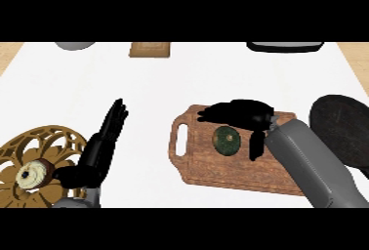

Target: Pick the squash from the cutting board and place it in the pan

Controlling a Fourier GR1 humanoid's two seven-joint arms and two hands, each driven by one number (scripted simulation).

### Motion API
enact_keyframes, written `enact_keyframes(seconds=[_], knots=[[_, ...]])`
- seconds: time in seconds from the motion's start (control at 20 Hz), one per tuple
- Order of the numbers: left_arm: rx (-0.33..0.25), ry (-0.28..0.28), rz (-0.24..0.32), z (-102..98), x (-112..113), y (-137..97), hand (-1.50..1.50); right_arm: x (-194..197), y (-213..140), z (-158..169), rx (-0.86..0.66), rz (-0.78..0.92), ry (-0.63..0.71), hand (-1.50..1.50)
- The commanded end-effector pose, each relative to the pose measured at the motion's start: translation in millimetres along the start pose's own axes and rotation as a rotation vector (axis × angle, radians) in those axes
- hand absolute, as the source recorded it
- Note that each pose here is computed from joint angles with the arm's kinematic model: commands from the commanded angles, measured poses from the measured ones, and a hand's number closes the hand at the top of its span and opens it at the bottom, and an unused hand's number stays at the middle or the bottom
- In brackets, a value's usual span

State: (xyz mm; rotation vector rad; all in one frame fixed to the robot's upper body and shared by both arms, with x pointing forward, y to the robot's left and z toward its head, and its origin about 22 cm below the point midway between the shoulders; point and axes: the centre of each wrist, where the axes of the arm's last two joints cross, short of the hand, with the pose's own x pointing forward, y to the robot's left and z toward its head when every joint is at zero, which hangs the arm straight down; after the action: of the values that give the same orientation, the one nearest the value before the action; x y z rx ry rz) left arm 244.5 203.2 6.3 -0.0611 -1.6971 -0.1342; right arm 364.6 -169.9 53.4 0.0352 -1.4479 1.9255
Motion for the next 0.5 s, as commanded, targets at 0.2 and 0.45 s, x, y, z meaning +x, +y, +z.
enact_keyframes(seconds=[0.2, 0.45], knots=[[-0.012, -0.014, 0.021, 1, 4, -8, 0.00, -10, 7, -37, 0.066, -0.002, 0.058, -1.50], [-0.013, -0.013, 0.005, 0, -10, -2, 0.00, -13, 24, -25, 0.153, 0.135, -0.033, 1.50]])
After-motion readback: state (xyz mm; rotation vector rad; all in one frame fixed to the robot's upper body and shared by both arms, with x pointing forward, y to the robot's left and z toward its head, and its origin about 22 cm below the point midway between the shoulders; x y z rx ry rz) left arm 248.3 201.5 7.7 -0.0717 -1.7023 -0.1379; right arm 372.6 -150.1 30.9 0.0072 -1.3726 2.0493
